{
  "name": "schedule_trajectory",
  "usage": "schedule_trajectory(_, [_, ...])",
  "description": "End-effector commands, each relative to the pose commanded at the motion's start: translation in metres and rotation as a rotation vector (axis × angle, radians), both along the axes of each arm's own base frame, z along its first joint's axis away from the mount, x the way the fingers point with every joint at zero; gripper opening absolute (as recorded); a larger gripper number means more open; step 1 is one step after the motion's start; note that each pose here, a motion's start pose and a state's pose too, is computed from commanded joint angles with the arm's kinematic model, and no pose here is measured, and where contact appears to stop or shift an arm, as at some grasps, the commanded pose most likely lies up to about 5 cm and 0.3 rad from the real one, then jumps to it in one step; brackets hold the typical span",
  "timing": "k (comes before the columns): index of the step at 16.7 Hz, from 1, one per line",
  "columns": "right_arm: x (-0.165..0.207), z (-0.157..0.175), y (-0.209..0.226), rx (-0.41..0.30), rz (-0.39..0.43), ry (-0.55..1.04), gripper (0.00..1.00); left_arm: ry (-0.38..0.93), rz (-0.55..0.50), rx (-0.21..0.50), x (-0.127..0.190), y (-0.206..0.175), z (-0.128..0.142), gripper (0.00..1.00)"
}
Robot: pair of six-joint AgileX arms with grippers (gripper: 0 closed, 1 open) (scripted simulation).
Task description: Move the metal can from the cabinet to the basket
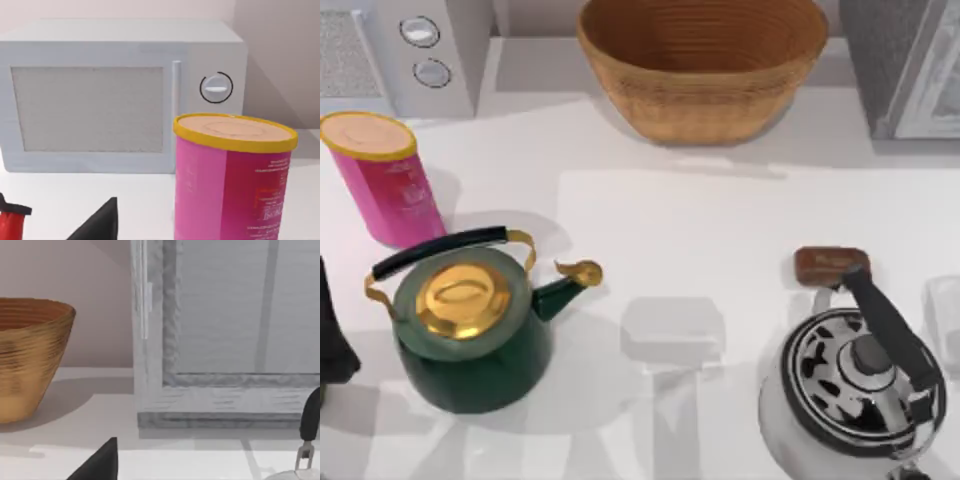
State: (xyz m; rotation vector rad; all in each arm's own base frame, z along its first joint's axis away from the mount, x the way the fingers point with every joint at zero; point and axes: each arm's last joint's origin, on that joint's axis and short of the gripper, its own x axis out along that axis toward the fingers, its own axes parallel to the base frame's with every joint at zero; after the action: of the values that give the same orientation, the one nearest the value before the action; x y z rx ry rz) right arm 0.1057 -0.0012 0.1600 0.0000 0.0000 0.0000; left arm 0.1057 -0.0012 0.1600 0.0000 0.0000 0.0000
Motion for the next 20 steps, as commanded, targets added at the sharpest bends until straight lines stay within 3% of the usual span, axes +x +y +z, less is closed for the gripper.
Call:
schedule_trajectory(4, [0.000, 0.008, 0.000, 0.000, 0.000, 0.009, 1.00, 0.000, 0.000, 0.000, 0.000, 0.000, 0.000, 1.00])
schedule_trajectory(7, [0.002, 0.039, 0.002, -0.001, -0.001, 0.032, 1.00, 0.000, 0.000, 0.000, 0.000, 0.000, 0.000, 1.00])
schedule_trajectory(13, [0.026, 0.160, 0.009, -0.004, -0.004, 0.037, 1.00, 0.000, 0.000, 0.000, 0.000, 0.000, 0.000, 1.00])
schedule_trajectory(20, [0.095, 0.296, 0.029, -0.003, -0.003, 0.011, 1.00, 0.000, 0.000, 0.000, 0.000, 0.000, 0.000, 1.00])
